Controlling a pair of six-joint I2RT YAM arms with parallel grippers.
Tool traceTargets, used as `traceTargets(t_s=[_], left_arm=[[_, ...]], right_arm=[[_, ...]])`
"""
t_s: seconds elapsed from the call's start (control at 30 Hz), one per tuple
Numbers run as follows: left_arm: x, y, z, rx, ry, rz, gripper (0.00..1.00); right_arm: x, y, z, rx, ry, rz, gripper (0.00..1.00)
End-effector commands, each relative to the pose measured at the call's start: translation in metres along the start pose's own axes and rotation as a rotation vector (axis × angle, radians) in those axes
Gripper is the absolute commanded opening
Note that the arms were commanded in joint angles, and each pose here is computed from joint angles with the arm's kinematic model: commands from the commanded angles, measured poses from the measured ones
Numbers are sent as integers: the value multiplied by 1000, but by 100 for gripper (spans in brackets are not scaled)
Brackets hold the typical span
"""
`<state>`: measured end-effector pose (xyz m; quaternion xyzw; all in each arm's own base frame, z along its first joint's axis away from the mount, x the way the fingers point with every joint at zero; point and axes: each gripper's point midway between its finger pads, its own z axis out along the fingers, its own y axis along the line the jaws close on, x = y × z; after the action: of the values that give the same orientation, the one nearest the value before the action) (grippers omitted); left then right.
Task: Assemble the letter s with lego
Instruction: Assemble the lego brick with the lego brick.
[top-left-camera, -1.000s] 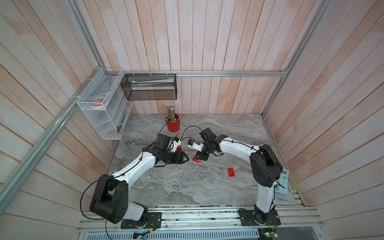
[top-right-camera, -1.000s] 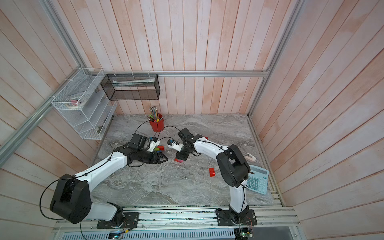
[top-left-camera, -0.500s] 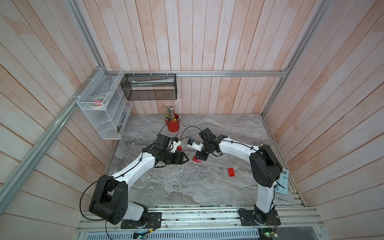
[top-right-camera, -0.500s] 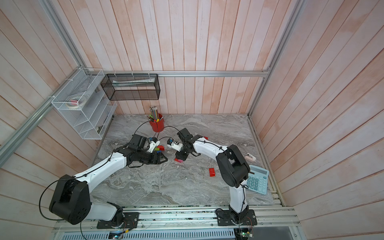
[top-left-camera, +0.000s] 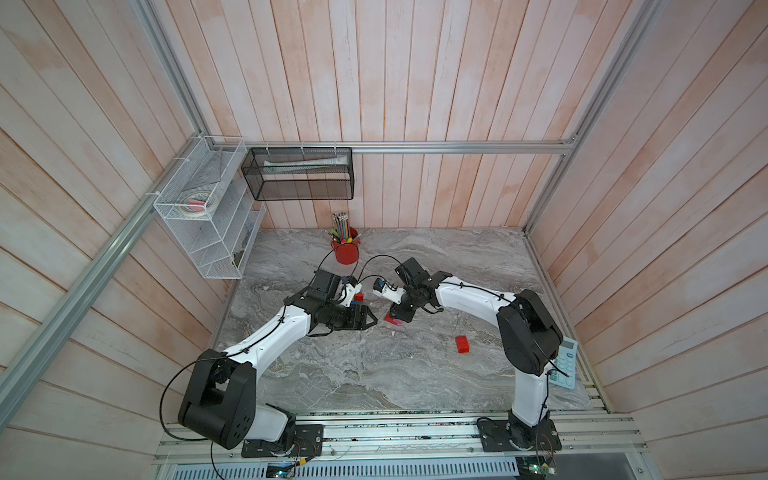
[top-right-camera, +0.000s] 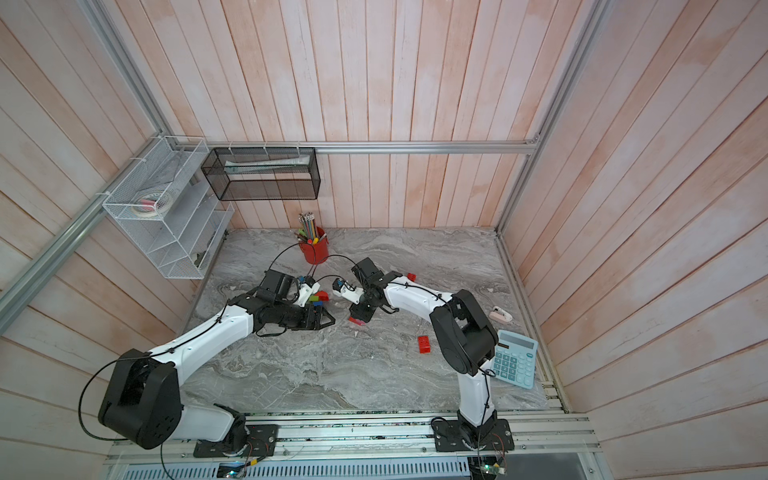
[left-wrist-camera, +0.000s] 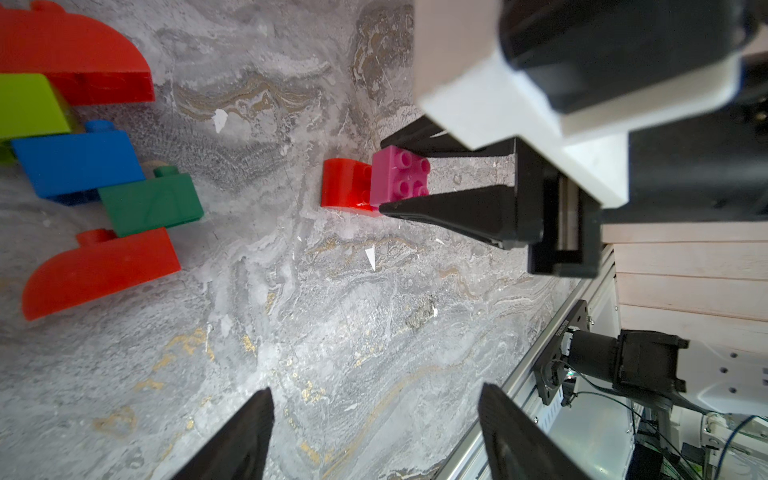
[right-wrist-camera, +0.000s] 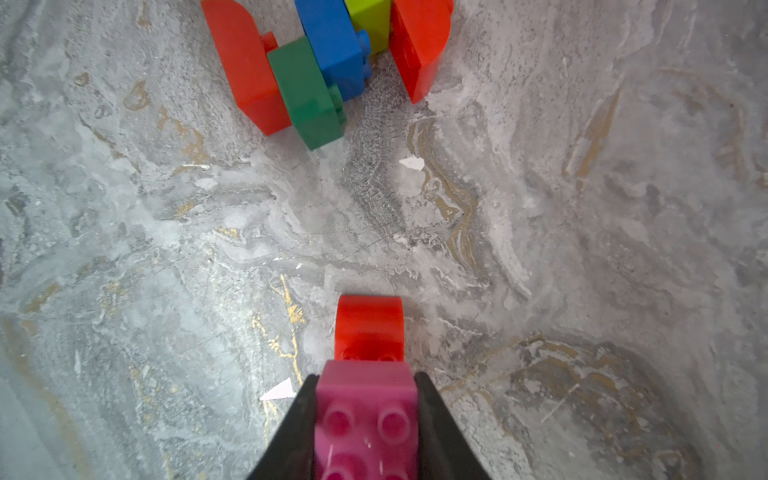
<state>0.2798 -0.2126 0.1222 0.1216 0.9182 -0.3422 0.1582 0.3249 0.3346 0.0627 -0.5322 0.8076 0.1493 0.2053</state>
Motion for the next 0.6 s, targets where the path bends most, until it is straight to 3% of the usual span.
traceTargets(t_s=[0.0,0.27,0.57], left_arm=[[1,-1,0,17,-7,10,81],[4,-1,0,19,-7,5,81],[-1,-5,-5,22,-21,18,81]], right_arm=[[41,11,29,-37,127,36,18],[52,14,29,-46,155,44,19],[36,9,8,-112,130,-99,23]])
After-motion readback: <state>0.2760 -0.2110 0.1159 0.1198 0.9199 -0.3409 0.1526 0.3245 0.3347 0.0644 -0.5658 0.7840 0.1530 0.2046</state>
